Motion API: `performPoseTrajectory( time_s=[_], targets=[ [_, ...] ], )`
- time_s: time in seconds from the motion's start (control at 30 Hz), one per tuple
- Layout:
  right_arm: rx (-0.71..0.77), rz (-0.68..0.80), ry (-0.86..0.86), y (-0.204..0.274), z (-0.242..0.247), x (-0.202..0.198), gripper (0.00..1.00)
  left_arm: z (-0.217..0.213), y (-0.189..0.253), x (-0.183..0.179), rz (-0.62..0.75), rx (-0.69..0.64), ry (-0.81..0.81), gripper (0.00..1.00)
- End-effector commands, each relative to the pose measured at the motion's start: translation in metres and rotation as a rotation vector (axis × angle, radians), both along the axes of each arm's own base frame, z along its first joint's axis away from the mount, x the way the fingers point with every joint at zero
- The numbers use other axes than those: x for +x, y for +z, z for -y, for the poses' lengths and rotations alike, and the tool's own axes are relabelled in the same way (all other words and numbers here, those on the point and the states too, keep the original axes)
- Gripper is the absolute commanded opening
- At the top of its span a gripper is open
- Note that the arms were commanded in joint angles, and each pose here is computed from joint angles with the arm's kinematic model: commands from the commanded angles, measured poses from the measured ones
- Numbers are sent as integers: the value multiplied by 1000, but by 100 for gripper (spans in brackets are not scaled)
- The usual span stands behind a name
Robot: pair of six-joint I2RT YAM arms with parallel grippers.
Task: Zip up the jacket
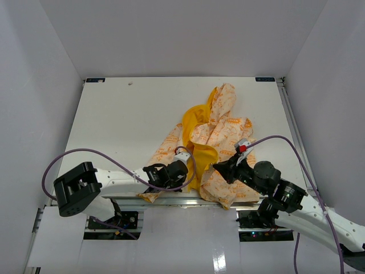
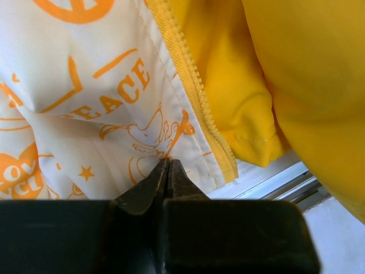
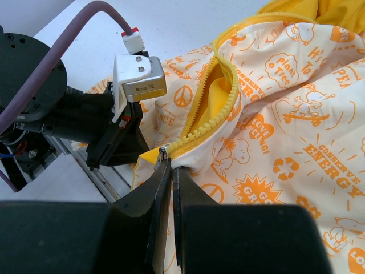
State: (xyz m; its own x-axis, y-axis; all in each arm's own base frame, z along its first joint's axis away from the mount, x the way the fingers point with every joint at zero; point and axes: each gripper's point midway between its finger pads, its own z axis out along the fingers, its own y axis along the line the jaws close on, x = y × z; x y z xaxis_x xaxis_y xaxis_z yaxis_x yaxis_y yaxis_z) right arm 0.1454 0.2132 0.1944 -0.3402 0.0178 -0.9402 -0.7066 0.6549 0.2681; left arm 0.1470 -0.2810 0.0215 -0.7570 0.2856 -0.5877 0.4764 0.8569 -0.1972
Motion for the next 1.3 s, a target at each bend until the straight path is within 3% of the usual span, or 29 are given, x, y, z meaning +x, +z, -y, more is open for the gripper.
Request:
performPoseTrajectory(
  time_s=[0.0,0.1,0.17,0.2,0.3,0.33,0.53,0.73,1.27],
  targets=[
    [26,38,-7,11,0,3,8,-14,-11,-5,-20,51,15,4],
    [23,38,-6,11,0,3,8,-29,-4,4,12,103,96,0],
    [25,39,-5,11,0,3,8,-49,4,15,54,156,184,7],
    [27,38,-6,12,0,3,8,-52,14,19,71,145,220,30],
    [27,39,-9,12,0,3,8,-45,30,14,59,75,202,50],
    [27,38,-12,12,1,4,8,-39,35,11,45,42,175,51],
    [23,34,-10,11,0,4,8,-15,52,-2,-1,-29,81,51],
    [28,38,-11,11,1,3,8,-26,43,0,-14,78,147,50],
    [34,40,-4,10,2,1,8,-13,11,-7,-46,171,213,54]
  ],
)
